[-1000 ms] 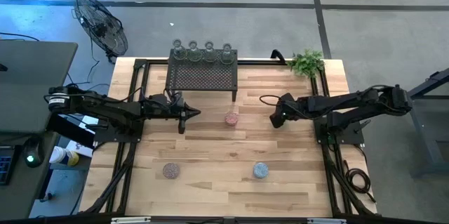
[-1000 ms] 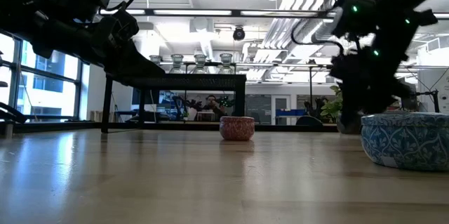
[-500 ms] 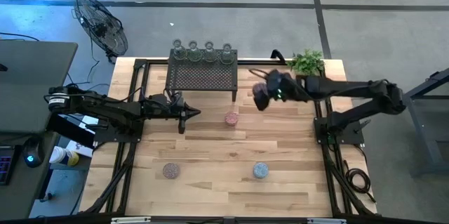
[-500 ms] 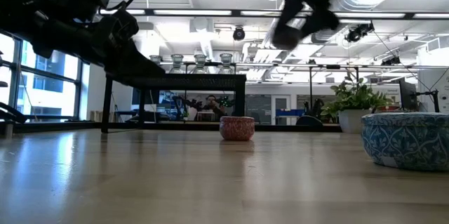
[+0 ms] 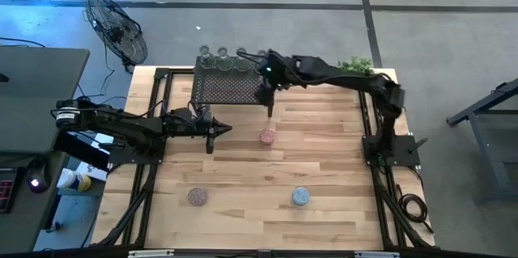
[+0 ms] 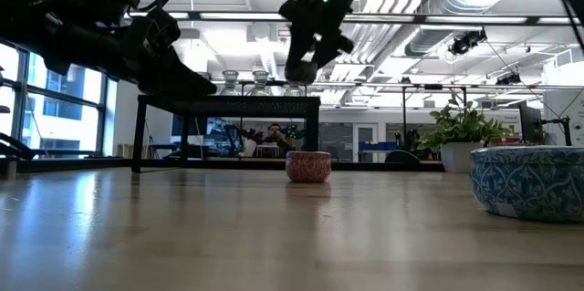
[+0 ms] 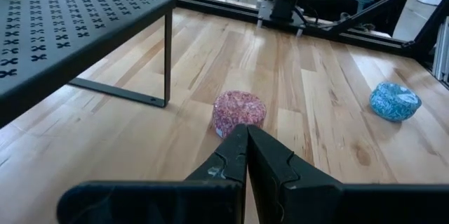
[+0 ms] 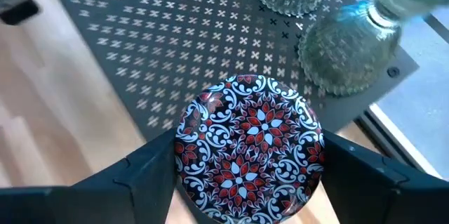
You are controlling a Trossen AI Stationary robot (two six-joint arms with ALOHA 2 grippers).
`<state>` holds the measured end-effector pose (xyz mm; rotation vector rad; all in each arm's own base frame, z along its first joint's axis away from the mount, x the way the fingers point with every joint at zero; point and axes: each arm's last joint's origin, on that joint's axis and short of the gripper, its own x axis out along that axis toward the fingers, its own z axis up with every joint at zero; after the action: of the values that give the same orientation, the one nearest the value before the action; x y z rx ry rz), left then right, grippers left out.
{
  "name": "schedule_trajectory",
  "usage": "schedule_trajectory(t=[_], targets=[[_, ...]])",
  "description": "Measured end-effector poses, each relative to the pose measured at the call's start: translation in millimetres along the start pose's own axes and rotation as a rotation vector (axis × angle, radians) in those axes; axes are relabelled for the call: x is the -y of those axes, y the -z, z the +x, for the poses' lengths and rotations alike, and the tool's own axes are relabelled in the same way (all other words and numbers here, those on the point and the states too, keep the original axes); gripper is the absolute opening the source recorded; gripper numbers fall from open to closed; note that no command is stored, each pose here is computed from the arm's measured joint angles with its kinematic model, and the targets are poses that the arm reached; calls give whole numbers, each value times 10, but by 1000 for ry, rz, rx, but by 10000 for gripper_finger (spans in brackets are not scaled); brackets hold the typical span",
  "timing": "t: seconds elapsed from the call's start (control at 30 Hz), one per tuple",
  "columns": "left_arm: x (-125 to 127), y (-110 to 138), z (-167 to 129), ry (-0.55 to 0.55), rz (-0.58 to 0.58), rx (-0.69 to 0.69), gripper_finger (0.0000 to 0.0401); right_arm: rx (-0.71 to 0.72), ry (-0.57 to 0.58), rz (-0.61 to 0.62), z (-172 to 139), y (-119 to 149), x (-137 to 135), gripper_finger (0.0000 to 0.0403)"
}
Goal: Pick & Place candle stick holders
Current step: Put the black scented candle on the shelf
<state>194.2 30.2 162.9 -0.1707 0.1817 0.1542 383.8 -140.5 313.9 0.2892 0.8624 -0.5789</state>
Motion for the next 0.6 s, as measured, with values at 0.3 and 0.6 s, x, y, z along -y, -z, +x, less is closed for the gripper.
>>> schedule_trajectory(t=[0.3,0.6], targets=[[-1,7,0,0,0,-8,5,-50,8,-36,328,-111,68,286],[-1,7,0,0,0,-7,5,-45,16,-27,404,-99,118,286]])
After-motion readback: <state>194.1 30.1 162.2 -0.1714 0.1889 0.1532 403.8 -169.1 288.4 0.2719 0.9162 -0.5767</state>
